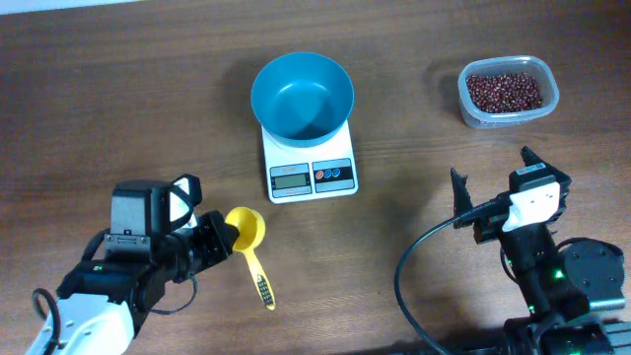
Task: Scoop item into bowl and weigh 50g on scale
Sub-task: 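Lift and rotate the yellow scoop with the left gripper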
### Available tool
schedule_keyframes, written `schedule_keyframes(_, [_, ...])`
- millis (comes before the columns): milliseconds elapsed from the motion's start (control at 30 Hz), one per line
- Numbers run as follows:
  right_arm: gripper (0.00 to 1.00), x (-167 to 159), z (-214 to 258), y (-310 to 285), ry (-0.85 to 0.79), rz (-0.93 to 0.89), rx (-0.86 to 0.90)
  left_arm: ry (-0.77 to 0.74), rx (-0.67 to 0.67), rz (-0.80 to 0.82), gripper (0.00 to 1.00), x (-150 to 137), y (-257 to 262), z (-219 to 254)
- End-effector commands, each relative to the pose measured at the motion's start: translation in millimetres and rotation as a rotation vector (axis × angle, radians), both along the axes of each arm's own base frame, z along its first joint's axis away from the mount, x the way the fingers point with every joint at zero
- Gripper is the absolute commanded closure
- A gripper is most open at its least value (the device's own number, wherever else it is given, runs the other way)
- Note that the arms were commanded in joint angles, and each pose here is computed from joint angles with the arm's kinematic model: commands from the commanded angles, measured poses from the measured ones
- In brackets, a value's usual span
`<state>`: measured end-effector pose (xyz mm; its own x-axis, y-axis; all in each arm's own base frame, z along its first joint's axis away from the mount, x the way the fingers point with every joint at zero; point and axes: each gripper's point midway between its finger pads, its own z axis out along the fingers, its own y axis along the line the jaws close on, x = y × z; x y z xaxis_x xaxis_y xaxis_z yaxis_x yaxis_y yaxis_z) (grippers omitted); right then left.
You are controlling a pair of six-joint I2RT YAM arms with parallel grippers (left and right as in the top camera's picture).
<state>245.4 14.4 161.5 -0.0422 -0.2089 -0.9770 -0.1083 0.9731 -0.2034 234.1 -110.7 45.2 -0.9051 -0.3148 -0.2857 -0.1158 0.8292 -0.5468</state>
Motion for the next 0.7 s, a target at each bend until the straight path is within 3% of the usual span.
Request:
schedule_keyframes(0, [0.01,0.3,-3.5,-1.9,0.005,-0.011,0.003,0.051,-0.083,0.083,1.00,0.3,-4.7,6.9])
schedule_keyframes(100, [0.01,0.3,-3.5,-1.9,0.005,-0.011,0.003,0.235,-0.159,0.372,1.00,-6.3,5.0,-2.1])
schedule_keyframes(233, [0.01,0.3,-3.5,-1.9,0.005,-0.011,0.004,0.296,-0.208,0.500,1.00,-5.4,7.3,-2.9])
schedule_keyframes(367, [0.01,0.3,-3.5,-1.9,0.005,-0.011,0.003,0.305,-0.194,0.542,1.00,-5.8,12.3,-5.6])
schedule_keyframes(500, [0.01,0.3,-3.5,-1.9,0.005,-0.011,0.003,0.435,-0.130,0.698,1.00,-29.5,28.5,-21.9])
schedule_keyframes(667, [0.01,0.3,-3.5,-1.9,0.005,-0.011,0.004,0.330,-0.097,0.668,1.00,-14.8,35.0,-1.2])
